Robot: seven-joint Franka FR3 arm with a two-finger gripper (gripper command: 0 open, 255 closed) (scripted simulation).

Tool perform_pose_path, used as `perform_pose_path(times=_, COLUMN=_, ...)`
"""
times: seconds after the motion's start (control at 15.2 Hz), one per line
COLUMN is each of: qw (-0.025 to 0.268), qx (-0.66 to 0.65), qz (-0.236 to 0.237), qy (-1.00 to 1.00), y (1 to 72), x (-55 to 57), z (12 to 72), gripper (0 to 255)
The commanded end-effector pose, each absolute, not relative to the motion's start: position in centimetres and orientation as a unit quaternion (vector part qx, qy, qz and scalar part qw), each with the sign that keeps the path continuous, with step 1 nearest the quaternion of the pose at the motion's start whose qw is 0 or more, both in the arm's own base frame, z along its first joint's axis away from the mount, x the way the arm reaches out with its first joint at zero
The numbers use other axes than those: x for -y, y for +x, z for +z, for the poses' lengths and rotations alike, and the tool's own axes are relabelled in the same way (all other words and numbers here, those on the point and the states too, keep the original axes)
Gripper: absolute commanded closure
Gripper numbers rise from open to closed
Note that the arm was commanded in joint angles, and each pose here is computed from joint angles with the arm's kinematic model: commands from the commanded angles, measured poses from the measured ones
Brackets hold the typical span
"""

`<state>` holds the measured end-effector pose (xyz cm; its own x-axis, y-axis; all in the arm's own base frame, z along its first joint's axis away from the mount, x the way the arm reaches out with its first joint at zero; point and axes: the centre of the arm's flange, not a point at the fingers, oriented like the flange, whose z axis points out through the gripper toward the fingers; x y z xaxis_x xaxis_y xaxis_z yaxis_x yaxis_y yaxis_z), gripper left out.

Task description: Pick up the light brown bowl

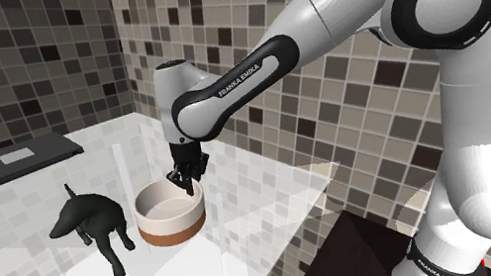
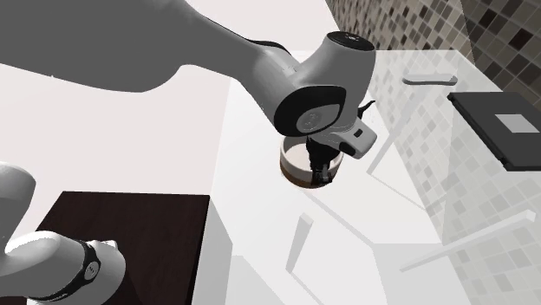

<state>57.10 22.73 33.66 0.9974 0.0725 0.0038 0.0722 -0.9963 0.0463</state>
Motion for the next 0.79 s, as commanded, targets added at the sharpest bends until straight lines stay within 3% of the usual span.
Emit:
perform_pose_path(times=0.0, qw=0.023, qx=-0.036, qz=0.002, qy=0.999, y=57.1, x=-22.7, z=34.0, gripper=255)
perform_pose_path(times=0.73, qw=0.023, qx=-0.036, qz=0.002, qy=0.999, y=57.1, x=-22.7, z=39.9, gripper=255)
